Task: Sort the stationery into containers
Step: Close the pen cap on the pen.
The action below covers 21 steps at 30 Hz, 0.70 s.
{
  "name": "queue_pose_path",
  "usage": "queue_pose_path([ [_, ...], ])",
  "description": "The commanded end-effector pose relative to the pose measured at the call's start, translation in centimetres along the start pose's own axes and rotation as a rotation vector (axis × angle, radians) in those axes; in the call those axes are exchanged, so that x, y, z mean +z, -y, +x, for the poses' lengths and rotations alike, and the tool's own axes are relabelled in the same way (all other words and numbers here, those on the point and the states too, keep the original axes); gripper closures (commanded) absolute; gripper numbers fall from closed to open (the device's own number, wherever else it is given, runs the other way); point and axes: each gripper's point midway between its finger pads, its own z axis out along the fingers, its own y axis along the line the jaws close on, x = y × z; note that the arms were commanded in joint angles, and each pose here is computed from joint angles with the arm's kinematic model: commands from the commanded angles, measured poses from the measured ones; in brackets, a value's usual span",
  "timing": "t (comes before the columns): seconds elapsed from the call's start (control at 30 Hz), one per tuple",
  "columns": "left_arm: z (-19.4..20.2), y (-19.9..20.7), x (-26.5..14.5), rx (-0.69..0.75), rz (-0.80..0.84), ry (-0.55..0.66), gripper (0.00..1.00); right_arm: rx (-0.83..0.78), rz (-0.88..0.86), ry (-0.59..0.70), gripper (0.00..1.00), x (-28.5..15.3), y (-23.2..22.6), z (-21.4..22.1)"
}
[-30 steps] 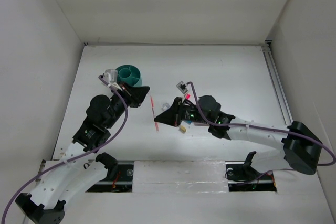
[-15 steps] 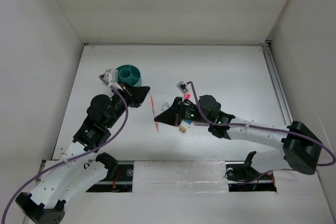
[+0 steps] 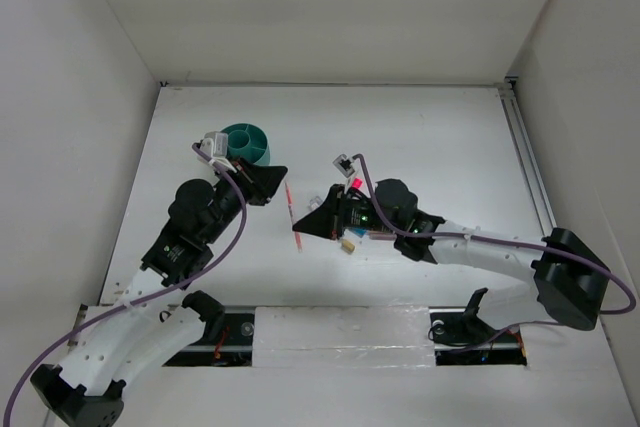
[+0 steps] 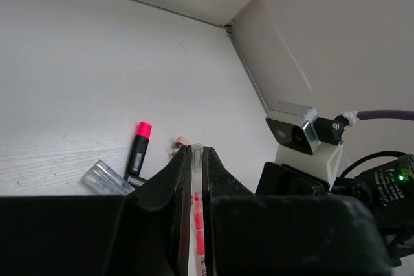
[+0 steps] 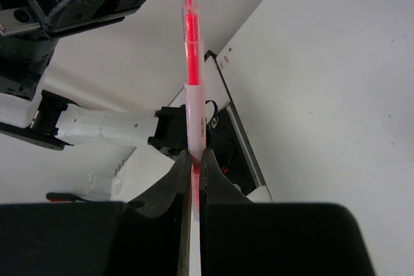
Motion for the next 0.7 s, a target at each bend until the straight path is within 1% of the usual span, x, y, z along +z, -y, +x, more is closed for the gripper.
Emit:
queue_pose_path([
  [0.0,-0.7,1.1,-0.1,0.017,0.050,0.026,1.00,-0.048,-0.062,0.042,1.00,0.4,-2.1,-2.0],
  [0.3,-0.8,1.3,-0.3,0.018,0.063,0.027,1.00,-0.047,-0.049,0.082,1.00,-0.2,-1.7,-3.6],
  [0.5,-0.3,1.1,-0.3,0.027,0.058,0.007,1.00,-0.048,-0.055,0.075,1.00,-0.3,-1.6,-3.7],
  [0.67,0.2,0.9,0.0,0.027,0.054,-0.015,1.00,-0.057,-0.081,0.069,1.00,-0.1,-2.4,-4.1],
])
